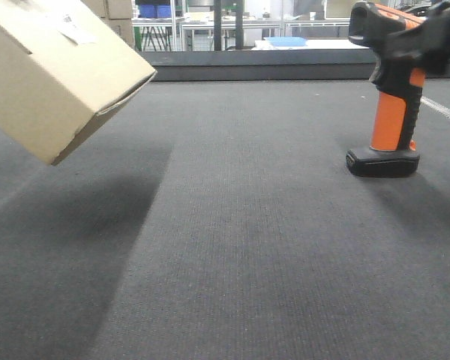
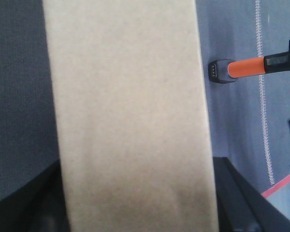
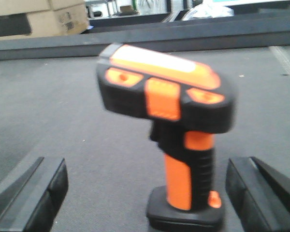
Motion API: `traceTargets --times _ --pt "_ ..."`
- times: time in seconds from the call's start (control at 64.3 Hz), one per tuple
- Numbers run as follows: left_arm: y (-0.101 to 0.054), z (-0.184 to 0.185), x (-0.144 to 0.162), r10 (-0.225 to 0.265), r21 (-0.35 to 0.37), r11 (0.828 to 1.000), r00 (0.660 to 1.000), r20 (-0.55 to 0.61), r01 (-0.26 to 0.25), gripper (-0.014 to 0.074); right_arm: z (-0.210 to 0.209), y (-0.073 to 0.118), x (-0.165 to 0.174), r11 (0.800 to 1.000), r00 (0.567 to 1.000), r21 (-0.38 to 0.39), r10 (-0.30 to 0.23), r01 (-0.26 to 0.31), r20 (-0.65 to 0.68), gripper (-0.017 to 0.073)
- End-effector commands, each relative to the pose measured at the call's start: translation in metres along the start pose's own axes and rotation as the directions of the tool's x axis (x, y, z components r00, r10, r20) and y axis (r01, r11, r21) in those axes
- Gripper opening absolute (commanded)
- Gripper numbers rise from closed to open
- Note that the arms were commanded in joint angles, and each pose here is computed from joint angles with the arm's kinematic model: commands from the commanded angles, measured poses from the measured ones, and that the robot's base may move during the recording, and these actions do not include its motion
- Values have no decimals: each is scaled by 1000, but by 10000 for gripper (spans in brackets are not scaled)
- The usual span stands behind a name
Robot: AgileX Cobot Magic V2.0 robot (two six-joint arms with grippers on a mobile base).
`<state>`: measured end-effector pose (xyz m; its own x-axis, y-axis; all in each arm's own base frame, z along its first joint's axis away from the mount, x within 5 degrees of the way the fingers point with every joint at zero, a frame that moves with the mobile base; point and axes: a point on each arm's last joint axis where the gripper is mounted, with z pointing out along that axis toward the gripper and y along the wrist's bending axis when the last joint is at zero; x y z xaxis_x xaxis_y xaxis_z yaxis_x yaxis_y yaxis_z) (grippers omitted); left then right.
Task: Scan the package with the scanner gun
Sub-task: 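Grasp the orange scanner gun by its handle with the right gripper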
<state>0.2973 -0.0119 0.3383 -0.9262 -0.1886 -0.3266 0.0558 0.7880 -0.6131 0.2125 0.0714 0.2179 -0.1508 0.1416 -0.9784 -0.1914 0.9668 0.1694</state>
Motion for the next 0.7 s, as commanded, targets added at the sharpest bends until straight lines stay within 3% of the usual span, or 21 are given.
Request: traceTargets --times 0.0,0.124,0.685 --pt "-7 -5 0 1 36 999 1000 29 -2 -111 11 -3 3 998 999 53 39 -40 28 570" --pt "-7 -5 0 1 36 999 1000 29 -2 -111 23 -6 10 992 998 105 60 -63 30 570" --pt "-7 -5 0 1 36 999 1000 29 -2 -111 63 -2 14 990 998 129 59 -63 37 570"
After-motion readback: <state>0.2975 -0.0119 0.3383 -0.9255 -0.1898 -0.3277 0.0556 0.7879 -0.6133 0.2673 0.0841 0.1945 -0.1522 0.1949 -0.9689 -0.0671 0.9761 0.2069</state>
